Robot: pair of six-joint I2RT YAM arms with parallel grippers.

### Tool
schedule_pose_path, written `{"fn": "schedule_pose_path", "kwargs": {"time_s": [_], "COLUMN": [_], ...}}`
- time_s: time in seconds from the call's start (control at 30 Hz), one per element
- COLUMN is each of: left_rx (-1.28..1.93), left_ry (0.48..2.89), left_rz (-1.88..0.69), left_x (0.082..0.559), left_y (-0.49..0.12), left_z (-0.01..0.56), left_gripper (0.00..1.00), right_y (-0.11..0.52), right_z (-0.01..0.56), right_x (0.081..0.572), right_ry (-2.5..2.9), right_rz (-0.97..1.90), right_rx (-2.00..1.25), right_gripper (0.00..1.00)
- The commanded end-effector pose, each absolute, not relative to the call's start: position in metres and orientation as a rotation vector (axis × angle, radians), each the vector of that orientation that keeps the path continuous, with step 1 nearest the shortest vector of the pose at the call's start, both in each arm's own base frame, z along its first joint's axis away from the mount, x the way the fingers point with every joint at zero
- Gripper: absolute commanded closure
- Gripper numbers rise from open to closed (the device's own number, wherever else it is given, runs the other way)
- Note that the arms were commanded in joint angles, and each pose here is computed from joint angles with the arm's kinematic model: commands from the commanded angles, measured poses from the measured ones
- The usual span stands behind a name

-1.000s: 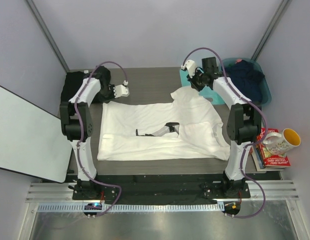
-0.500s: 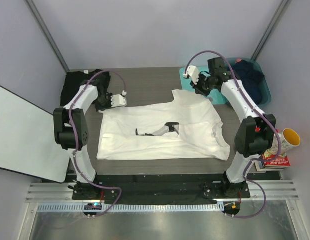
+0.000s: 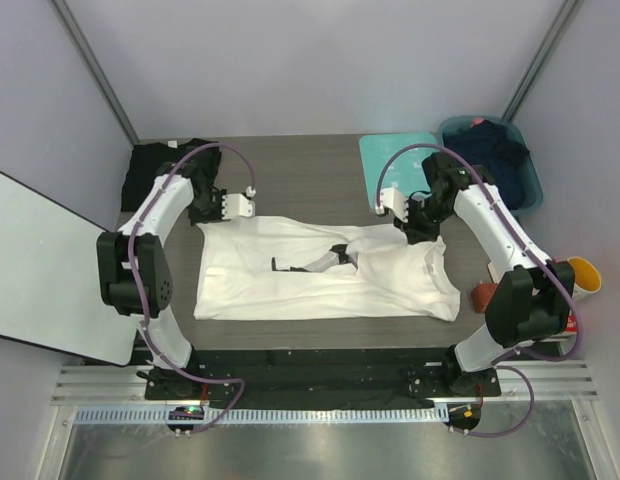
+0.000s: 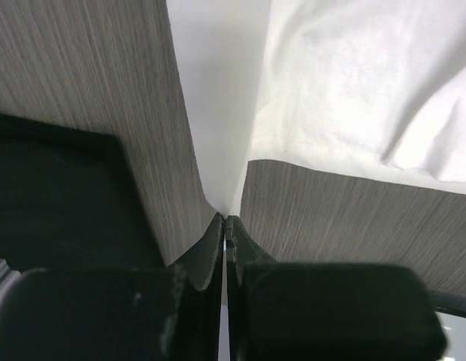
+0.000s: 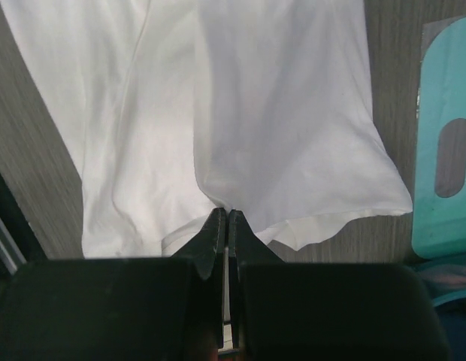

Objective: Fold and stack the t-shirts
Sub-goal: Fold the tshirt

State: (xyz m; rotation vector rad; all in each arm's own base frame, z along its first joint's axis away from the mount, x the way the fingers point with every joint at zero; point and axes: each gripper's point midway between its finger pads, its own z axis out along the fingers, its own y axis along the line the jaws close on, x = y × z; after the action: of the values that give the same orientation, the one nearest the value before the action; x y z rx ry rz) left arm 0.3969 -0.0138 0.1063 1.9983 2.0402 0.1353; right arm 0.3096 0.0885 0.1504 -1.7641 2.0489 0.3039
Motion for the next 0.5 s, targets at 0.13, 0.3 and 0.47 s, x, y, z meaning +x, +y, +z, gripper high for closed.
{"fn": "schedule_pose_path", "kwargs": {"time_s": [0.13, 0.3, 0.47], "left_rx": [2.146, 2.269, 2.346], "left_ry": [1.978, 1.947, 1.901], "left_rz": [0.04, 0.067, 0.071], "left_x": [0.352, 0.33, 0.316], "left_y": [-0.021, -0.009, -0.004], "left_z": [0.128, 0.118, 0.113], "left_gripper": [1.0, 1.0, 1.0], "right_y": [0.071, 0.063, 0.055], "right_z": [0.166, 0.162, 0.152], "right_x": [0.271, 0.25, 0.236], "right_ry": [2.015, 2.01, 1.996], "right_rz": [0.286, 0.308, 0.31], "right_rx": [-1.923, -2.011, -2.092], "right_gripper": [0.99, 0.99, 0.99]}}
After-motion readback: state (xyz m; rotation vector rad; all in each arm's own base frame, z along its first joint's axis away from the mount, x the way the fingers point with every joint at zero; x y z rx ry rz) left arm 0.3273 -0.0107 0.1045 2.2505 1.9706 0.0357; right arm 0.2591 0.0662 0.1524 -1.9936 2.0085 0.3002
